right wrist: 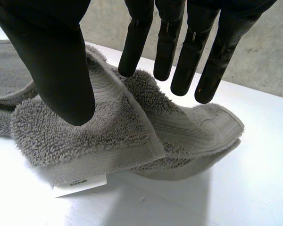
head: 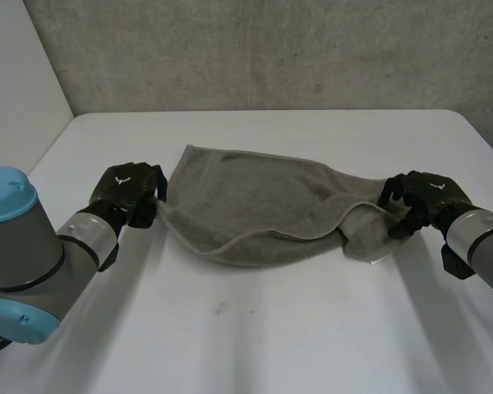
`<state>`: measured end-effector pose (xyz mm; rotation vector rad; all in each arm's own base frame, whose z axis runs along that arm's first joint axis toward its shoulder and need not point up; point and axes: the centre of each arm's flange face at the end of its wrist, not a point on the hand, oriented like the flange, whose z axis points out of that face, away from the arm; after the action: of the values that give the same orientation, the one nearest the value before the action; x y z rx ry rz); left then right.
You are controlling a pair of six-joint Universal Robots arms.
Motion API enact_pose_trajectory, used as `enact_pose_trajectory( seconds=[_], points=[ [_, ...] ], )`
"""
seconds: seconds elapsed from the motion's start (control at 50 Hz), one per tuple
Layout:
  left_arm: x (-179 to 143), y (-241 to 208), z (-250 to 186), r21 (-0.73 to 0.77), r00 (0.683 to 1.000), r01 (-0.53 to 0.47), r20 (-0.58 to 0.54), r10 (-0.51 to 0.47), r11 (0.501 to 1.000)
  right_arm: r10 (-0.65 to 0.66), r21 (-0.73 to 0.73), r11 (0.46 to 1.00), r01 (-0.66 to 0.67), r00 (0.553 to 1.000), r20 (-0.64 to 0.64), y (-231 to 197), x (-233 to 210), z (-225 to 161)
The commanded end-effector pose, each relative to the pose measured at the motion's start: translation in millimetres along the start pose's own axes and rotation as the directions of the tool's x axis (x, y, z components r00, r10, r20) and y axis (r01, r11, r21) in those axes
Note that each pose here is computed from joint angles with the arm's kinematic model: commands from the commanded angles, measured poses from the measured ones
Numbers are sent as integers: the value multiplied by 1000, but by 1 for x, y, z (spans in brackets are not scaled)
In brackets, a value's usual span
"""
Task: Fold the towel.
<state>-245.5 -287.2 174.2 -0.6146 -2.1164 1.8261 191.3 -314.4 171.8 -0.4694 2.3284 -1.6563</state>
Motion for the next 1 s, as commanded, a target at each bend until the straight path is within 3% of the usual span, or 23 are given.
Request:
enact_pose_trajectory(
  seconds=[0.02, 0.36, 0.42, 0.52, 0.56, 0.74, 0.8, 0.84, 0.92, 1.0],
  points=[
    [0, 1, 0, -2, 1000, 0, 0, 0, 1000, 4, -22, 1000, -4, 1000, 10, 9, 0, 12],
    [0, 3, 0, -9, 1000, 2, -1, -2, 1000, 21, -26, 999, -21, 1000, 17, 15, -7, 38],
    [0, 2, 0, -5, 1000, 1, -1, -1, 1000, 37, 16, 999, -37, 999, 11, -1, -7, 34],
    [0, -4, -2, 3, 1000, -2, -1, 2, 1000, -25, 250, 968, 23, 1000, 7, -86, -8, -2],
    [-2, -21, -7, 42, 1000, -13, 9, 12, 999, -44, 281, 959, 37, 999, 16, -103, -11, -14],
    [-17, -85, -32, 168, 994, -88, 74, 76, 982, -167, 256, 956, 142, 983, 81, -151, -15, -57],
    [-23, -114, -46, 208, 987, -136, 108, 115, 969, -273, 251, 934, 255, 961, 41, -164, -12, -69],
    [-31, -140, -57, 239, 980, -166, 147, 133, 957, -403, 271, 877, 395, 915, -29, -184, -13, -88],
    [-40, -161, -66, 250, 974, -180, 181, 136, 951, -473, 251, 838, 484, 874, -110, -197, -9, -101],
    [-56, -167, -69, 187, 968, -169, 215, 127, 968, -513, 130, 843, 523, 852, -103, -188, -8, -107]
  ],
)
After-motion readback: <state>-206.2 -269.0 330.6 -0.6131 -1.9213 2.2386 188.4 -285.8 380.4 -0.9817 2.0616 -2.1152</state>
